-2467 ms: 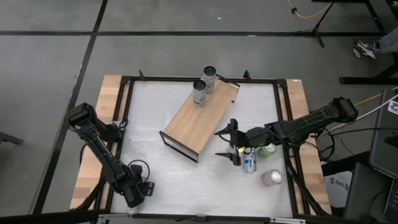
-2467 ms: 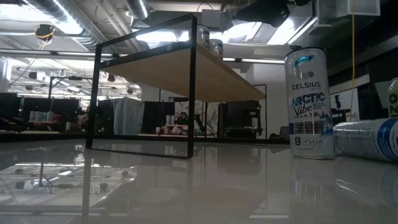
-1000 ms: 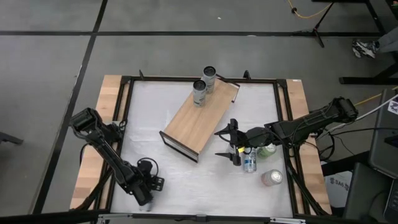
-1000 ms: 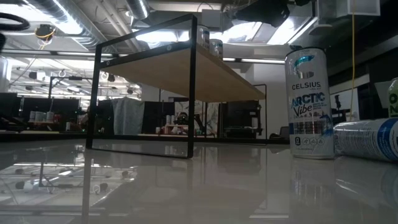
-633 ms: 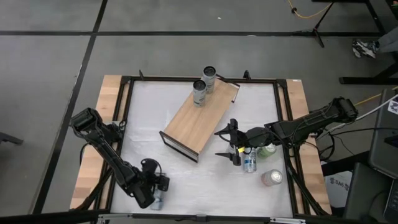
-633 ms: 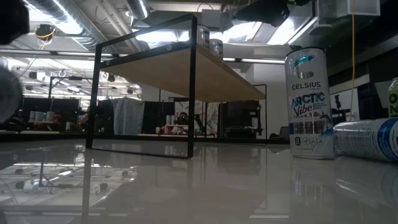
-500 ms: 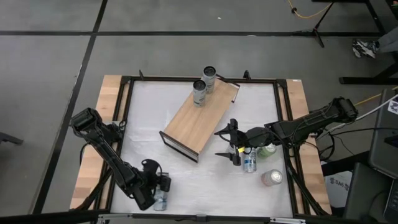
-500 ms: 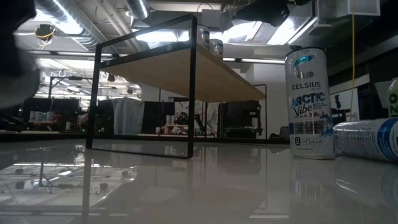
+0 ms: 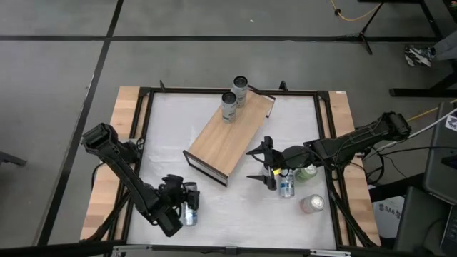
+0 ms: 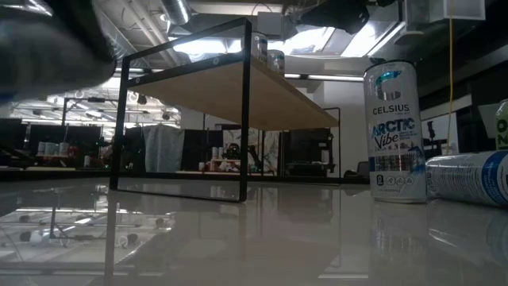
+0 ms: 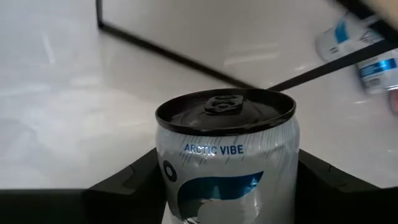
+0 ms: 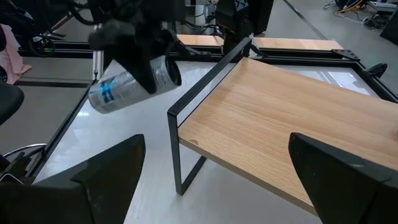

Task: Place canned beverage on shelf
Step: Put the bottom left white soda can on the shelf

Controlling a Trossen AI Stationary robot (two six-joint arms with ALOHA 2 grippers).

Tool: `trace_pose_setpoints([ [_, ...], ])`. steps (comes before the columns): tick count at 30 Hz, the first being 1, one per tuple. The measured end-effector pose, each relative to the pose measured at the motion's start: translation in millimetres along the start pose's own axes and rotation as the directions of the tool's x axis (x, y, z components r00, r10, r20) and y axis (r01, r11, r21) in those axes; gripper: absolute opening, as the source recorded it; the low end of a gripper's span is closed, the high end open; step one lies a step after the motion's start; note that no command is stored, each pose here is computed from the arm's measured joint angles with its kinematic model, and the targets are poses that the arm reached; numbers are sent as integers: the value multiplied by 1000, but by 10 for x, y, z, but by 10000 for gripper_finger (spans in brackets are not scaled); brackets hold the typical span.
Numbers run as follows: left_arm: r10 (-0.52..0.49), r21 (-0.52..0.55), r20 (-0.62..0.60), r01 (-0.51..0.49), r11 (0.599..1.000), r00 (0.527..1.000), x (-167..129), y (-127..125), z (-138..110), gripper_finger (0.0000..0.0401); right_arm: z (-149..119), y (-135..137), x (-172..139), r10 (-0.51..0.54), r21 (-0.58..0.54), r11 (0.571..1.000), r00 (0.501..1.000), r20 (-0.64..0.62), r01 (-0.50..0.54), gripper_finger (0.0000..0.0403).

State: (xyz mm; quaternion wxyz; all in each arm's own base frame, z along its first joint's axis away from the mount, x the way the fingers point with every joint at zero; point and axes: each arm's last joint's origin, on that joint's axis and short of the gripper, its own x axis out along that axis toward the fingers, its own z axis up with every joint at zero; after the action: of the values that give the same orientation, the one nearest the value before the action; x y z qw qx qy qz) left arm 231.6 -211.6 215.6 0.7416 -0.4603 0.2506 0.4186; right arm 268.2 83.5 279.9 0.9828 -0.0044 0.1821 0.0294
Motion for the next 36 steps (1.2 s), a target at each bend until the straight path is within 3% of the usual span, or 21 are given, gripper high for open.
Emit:
trace_pose_setpoints([
  [6,20,82,64,-25,996,998,-188,-205,203,233,0,0,0,0,0,1000,1000,0,0,386],
  [14,-23,80,167,9,997,986,-425,-500,517,234,5,0,0,0,8,1000,1000,5,-1,386],
  [22,-112,123,261,82,989,959,-556,-812,833,235,5,0,0,1,143,990,1000,5,-1,386],
  [28,-181,219,446,89,972,877,-621,-1004,1132,236,5,0,0,0,160,987,1000,5,-1,386],
  [36,-177,354,636,-81,932,751,-484,-1181,1446,236,37,3,-1,2,170,985,999,37,-9,386],
])
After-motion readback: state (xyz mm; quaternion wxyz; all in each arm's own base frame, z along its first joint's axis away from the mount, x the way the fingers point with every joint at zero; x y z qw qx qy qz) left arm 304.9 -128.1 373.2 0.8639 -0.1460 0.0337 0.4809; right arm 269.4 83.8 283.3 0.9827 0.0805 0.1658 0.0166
